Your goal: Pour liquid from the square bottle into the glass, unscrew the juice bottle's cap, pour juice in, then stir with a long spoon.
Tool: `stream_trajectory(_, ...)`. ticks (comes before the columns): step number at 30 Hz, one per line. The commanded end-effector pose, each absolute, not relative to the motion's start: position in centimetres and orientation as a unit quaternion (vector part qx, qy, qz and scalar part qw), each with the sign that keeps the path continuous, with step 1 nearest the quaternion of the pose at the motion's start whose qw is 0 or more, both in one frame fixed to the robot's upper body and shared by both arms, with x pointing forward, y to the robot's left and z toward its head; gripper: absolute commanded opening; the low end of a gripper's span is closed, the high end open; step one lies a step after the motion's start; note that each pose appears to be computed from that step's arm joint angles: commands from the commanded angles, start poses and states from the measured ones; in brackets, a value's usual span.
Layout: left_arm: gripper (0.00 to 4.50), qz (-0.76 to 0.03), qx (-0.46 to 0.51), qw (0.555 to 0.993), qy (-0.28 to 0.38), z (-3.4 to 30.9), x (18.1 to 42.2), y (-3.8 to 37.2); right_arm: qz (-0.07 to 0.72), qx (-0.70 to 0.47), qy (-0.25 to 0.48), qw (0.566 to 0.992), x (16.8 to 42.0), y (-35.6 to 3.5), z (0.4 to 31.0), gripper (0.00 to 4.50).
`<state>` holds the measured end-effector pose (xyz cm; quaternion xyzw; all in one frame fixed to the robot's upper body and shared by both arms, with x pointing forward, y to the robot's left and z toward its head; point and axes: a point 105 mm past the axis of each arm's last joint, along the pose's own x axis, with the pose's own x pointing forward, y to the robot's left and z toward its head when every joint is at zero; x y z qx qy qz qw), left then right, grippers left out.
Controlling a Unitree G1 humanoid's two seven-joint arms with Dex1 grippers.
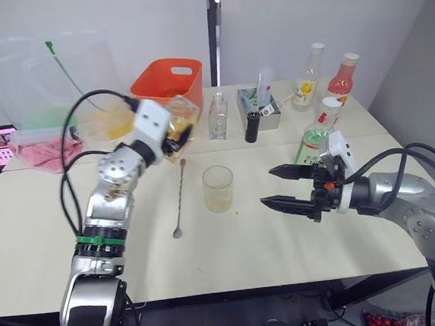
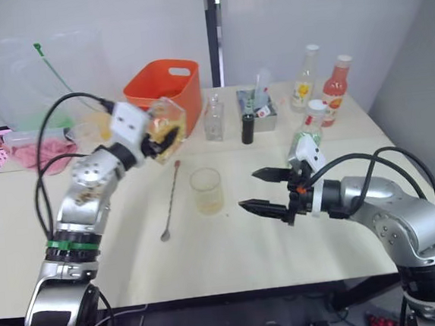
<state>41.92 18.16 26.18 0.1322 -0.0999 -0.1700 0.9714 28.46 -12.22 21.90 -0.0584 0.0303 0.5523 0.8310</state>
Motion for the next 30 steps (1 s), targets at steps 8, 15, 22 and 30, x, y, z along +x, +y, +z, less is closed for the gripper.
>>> stream_trajectory(8, 2.81, -0.022, 0.027, 0.993, -0.116, 27.8, 40.9, 27.1, 0.580, -0.070, 0.006, 0.812, 28.6, -11.0, 23.2, 4.47)
stream_trajectory(15, 2.81, -0.069, 0.012, 0.992, -0.107, 25.9, 41.3, 26.3, 0.584, -0.070, 0.005, 0.809, 28.5, -10.5, 23.4, 4.47)
stream_trajectory(22, 2.81, -0.092, 0.027, 0.992, -0.079, 23.6, 42.3, 25.6, 0.580, -0.065, 0.006, 0.812, 28.2, -10.7, 23.3, 4.47)
stream_trajectory(30, 3.86, -0.109, 0.044, 0.992, -0.053, 22.0, 42.3, 25.2, 0.573, -0.066, 0.007, 0.817, 28.0, -11.0, 23.2, 4.50)
